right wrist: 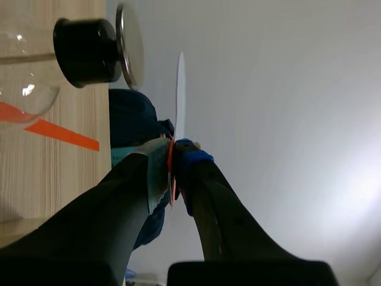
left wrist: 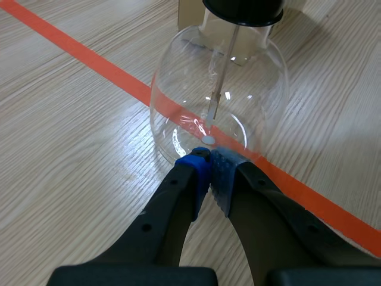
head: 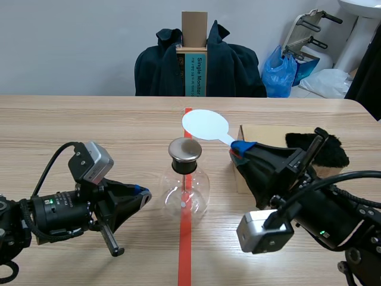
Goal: Do the electroscope experiment.
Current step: 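Bring the plate to the electroscope and point at the metal foil, then move the plate toward and away from the electroscope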
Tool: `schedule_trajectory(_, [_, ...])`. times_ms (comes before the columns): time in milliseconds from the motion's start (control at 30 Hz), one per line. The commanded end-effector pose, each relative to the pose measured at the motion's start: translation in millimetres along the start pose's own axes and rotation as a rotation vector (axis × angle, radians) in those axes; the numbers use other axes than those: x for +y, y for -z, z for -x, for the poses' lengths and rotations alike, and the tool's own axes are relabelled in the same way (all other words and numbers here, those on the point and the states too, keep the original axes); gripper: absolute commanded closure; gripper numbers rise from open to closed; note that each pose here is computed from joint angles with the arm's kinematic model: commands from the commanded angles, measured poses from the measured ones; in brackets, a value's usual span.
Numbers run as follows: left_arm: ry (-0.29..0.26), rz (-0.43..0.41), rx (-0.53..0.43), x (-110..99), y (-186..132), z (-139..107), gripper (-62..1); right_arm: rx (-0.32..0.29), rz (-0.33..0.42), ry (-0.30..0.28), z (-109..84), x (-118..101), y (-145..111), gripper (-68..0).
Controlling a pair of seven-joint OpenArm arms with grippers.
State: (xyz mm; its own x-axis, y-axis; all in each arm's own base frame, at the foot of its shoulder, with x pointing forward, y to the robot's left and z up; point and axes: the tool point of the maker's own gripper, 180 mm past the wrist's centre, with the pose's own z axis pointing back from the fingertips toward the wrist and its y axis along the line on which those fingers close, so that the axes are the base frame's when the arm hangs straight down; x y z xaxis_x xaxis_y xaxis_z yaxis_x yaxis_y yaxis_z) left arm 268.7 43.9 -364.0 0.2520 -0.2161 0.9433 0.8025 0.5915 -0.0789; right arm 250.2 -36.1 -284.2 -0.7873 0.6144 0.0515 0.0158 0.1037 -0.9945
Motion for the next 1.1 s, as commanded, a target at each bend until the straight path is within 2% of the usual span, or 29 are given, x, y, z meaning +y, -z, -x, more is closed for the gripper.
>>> schedule_trajectory(0, [0.005, 0.009, -0.045, -3, 4, -14, -2.1, -0.03, 0.03, -0.036, 0.9, -13, 4, -0.8])
schedule_trajectory(333, [0.005, 0.009, -0.045, -3, 4, -14, -2.1, -0.111, 0.005, -0.011, -13.6, -9, 3, -0.8])
schedule_trajectory(567, [0.005, 0.009, -0.045, -3, 4, -14, -2.1, -0.131, -0.017, -0.015, -17.1, -4, 2, -0.8])
schedule_trajectory(867, [0.005, 0.009, -0.045, -3, 4, -14, -2.1, -0.127, -0.017, -0.015, -16.4, -4, 3, -0.8])
schedule_trajectory(1067, [0.005, 0.009, -0.045, -3, 4, -14, -2.1, -0.047, -0.017, -0.016, -2.0, -5, 4, -0.8])
